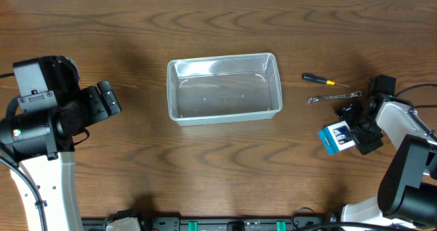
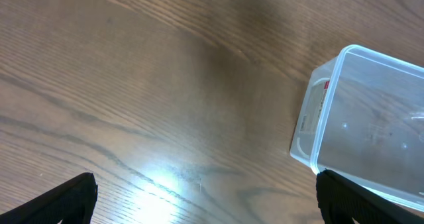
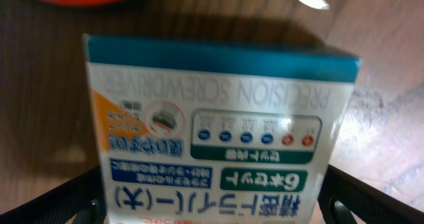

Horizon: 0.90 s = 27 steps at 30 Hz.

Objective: Pack container
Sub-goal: 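Lift the screwdriver box with the right gripper toward the container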

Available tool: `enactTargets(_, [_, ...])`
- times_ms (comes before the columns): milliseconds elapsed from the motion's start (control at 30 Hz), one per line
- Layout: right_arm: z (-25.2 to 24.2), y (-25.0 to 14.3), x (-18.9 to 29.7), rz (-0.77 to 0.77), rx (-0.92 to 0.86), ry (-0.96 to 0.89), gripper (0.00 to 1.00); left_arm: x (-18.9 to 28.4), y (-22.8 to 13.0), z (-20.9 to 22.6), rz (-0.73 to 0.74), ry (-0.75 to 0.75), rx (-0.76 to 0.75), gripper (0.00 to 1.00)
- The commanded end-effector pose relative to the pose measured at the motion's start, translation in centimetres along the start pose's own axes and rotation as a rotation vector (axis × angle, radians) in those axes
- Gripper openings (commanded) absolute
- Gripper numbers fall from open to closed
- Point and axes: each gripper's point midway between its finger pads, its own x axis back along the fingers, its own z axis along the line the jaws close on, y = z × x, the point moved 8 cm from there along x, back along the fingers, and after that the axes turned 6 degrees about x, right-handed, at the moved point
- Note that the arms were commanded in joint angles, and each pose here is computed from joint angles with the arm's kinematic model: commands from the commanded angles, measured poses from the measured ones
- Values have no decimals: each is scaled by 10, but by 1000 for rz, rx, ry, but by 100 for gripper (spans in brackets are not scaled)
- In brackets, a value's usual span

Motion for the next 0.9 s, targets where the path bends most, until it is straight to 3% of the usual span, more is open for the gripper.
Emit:
enactTargets(0, [-1,-4,-18,49,5,-19,99,1,0,-1,3,-1,-1,98])
enactTargets(200, [-2,-11,-33,117,7,-40,95,1,0,-1,2,-1,-1,98])
enactTargets(567, [0,-17,-33,165,6,-15,79,1,0,-1,2,-1,-1,98])
enactTargets(867, [-4,-22,-32,197,8,-37,75,1,0,-1,2,-1,-1,98])
